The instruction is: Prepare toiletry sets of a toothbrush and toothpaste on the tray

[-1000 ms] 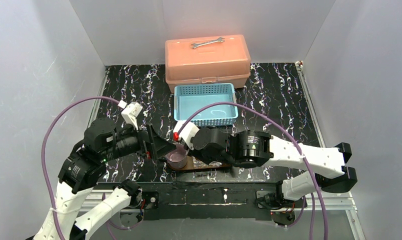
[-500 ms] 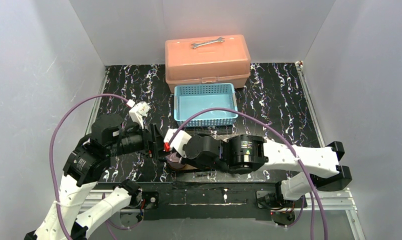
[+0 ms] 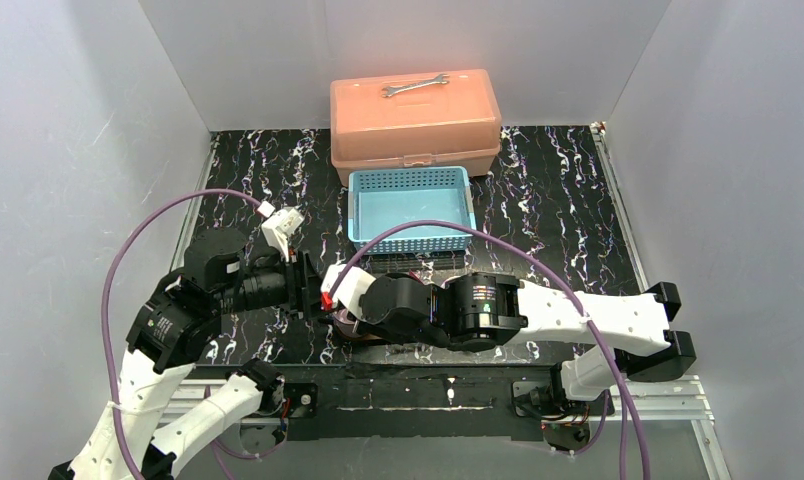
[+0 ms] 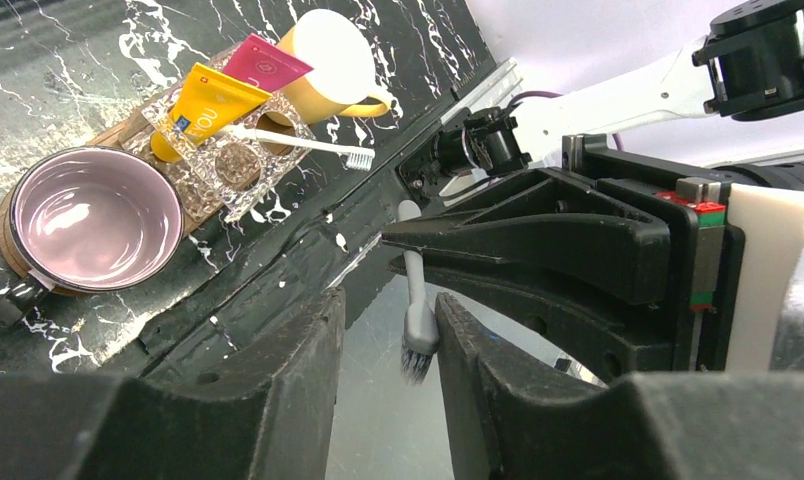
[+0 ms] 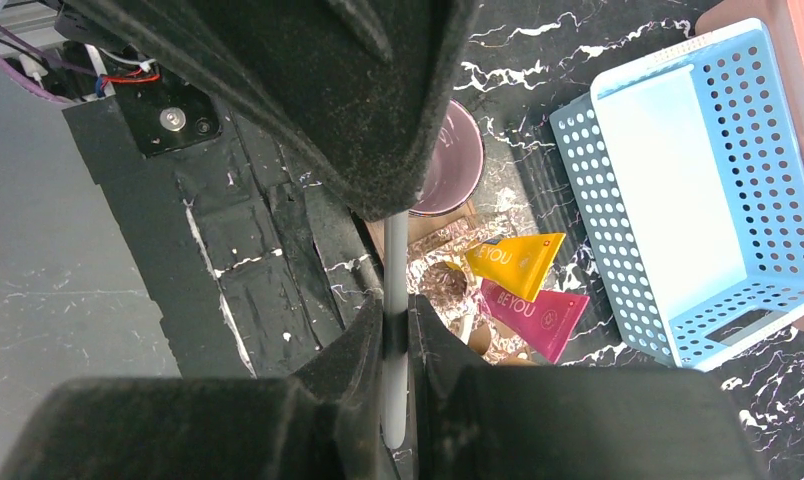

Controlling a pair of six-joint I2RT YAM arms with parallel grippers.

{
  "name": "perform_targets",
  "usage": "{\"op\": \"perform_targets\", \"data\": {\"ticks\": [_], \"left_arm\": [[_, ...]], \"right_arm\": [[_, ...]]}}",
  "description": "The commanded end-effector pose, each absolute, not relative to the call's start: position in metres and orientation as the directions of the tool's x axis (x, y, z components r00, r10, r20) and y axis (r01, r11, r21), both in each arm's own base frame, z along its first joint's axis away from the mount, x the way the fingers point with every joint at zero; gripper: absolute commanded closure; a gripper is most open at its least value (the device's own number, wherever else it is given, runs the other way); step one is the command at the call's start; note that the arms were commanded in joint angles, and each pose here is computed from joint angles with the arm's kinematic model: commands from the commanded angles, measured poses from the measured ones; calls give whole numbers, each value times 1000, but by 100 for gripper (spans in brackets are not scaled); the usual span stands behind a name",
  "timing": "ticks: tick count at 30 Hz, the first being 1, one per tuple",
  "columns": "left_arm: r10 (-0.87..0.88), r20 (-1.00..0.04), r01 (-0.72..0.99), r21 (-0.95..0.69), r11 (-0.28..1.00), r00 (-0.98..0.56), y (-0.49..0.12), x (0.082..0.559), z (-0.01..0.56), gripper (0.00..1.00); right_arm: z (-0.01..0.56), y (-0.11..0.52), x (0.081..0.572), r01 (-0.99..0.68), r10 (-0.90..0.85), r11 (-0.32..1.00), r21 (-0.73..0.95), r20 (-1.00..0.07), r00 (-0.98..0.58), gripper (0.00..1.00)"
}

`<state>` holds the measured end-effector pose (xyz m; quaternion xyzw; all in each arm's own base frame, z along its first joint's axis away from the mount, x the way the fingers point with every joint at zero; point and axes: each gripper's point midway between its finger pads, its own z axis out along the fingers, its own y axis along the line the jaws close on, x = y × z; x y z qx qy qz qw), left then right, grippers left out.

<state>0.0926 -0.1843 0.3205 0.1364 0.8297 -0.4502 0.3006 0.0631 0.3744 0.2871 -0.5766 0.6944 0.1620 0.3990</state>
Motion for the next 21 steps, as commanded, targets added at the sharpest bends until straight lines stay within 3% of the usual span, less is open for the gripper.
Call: {"op": "perform_targets", "data": {"ticks": [1,9,16,21], "left_arm": [[-7,-616,515,-665,542,-788,-184,85,315,65],[6,-614,519,-661,542,-789,-184,85,311,78],[18,-612,526,-664,531,-791,-185,81,309,100],[12,-613,521,-661,540,-790,-183,82,307,100]], "right_arm": [[306,383,62,-931,-630,283,-232,-777,2,99],[304,386,57,-938,-635,264,-223,-772,5,99],[306,385,58,-936,-622,272,-223,-783,6,98],[306,380,59,-933,-611,281,-223,-791,5,82]]}}
